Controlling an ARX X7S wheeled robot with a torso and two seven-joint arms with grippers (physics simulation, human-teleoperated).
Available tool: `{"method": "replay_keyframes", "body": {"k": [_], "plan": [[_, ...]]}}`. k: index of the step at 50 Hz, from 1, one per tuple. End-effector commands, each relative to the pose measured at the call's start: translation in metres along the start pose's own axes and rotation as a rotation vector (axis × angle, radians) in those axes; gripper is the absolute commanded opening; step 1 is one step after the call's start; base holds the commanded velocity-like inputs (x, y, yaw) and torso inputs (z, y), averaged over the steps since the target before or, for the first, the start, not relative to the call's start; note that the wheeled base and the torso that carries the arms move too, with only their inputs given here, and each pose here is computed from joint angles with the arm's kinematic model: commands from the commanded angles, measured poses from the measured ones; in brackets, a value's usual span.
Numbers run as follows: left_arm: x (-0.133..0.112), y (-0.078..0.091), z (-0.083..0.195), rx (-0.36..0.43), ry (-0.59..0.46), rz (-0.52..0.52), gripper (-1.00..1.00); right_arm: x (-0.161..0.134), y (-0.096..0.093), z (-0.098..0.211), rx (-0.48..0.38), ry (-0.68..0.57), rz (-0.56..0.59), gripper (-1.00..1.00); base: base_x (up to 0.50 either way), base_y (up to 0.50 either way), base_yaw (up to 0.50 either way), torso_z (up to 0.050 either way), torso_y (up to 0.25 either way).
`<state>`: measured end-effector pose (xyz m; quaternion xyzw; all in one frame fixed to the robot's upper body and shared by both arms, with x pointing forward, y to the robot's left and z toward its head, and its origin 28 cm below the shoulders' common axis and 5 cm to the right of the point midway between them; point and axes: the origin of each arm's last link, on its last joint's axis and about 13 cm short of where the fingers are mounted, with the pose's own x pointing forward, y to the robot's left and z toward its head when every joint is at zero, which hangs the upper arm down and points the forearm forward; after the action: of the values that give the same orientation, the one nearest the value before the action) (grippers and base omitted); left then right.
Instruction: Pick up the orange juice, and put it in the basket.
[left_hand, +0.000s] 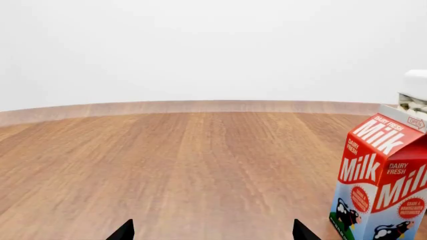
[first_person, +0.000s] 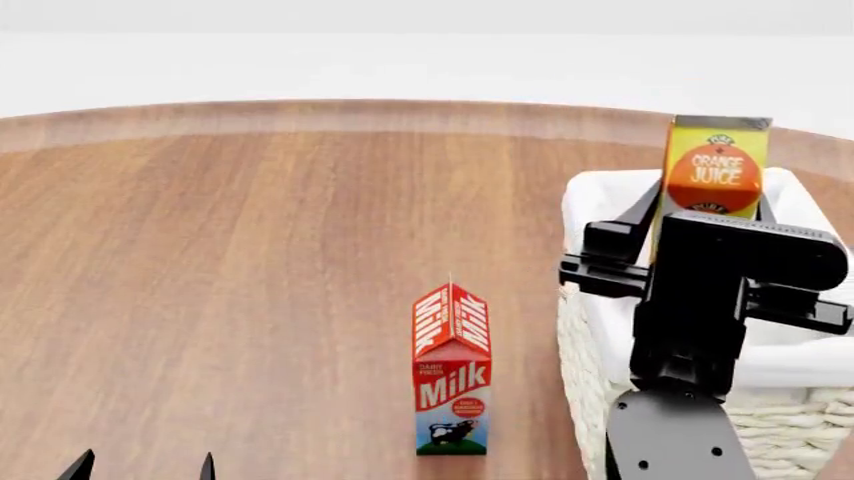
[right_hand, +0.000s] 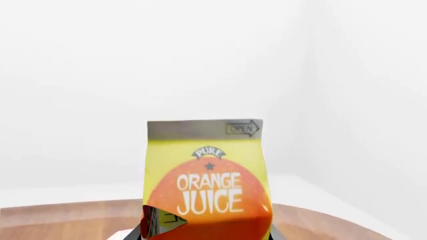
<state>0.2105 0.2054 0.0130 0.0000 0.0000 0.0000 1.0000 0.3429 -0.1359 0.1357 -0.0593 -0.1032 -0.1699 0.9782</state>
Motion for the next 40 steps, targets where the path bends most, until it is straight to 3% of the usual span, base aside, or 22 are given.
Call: {"method": "replay_keyframes", "body": {"k": [1, 40], "plan": [[0.000, 0.000, 0.000, 0.000, 0.000, 0.000, 1.00, 0.015, 0.000, -0.003, -0.053, -0.010, -0.025, -1.00, 0.00, 0.00, 0.00, 0.000, 0.000], [0.000, 0.000, 0.000, 0.000, 0.000, 0.000, 1.00, 0.042, 0.008, -0.024, -0.115, 0.026, -0.068, -1.00, 0.00, 0.00, 0.00, 0.000, 0.001]]}}
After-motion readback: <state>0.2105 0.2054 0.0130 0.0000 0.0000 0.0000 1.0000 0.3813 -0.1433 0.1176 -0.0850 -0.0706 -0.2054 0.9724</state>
